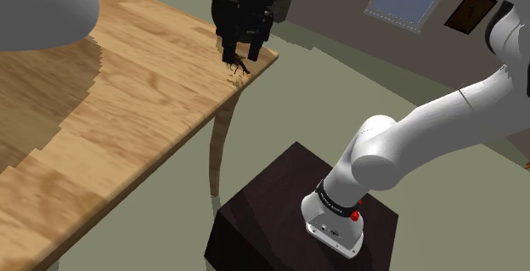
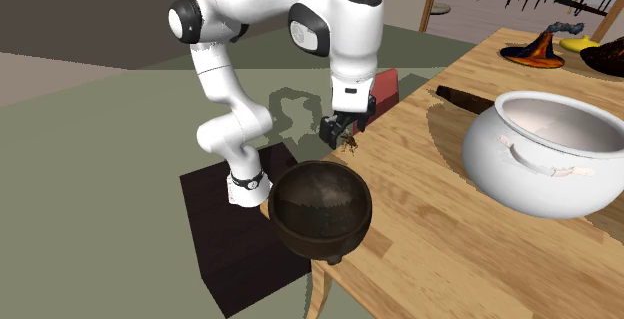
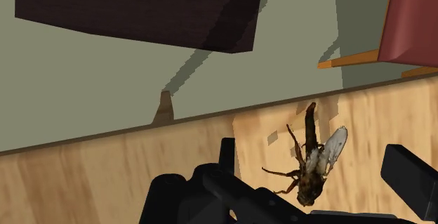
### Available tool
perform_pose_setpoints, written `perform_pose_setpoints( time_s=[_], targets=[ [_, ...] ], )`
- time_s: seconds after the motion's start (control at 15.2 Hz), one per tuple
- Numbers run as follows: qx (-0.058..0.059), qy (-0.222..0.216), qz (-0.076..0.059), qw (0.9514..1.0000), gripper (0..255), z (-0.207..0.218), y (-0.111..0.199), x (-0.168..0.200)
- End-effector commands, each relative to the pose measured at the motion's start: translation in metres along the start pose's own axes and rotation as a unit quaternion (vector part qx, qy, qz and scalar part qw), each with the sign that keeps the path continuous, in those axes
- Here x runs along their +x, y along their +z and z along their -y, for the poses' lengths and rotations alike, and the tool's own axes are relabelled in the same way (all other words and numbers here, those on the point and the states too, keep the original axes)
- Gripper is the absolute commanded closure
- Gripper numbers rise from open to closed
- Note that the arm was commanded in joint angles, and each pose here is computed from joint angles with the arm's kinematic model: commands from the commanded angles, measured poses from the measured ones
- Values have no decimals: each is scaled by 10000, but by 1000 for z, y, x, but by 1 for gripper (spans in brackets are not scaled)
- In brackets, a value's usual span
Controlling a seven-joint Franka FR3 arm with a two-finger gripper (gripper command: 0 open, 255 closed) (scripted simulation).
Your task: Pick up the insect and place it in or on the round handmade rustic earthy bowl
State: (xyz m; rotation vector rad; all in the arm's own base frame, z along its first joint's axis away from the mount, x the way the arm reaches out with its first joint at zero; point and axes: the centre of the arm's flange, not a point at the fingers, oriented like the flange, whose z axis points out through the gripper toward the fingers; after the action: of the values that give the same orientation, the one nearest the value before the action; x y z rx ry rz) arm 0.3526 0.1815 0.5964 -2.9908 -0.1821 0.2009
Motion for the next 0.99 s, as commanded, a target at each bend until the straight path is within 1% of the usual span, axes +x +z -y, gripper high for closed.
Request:
perform_pose_setpoints(
  time_s=[0.0,0.2,0.26,0.86,0.92],
  targets=[
    [0,0,-1,10000,0,0,0,0],
    [0,0,-1,10000,0,0,0,0],
    [0,0,-1,10000,255,0,0,0],
    [0,0,-1,10000,255,0,0,0],
    [0,0,-1,10000,255,1,-5,-1]
  ],
)
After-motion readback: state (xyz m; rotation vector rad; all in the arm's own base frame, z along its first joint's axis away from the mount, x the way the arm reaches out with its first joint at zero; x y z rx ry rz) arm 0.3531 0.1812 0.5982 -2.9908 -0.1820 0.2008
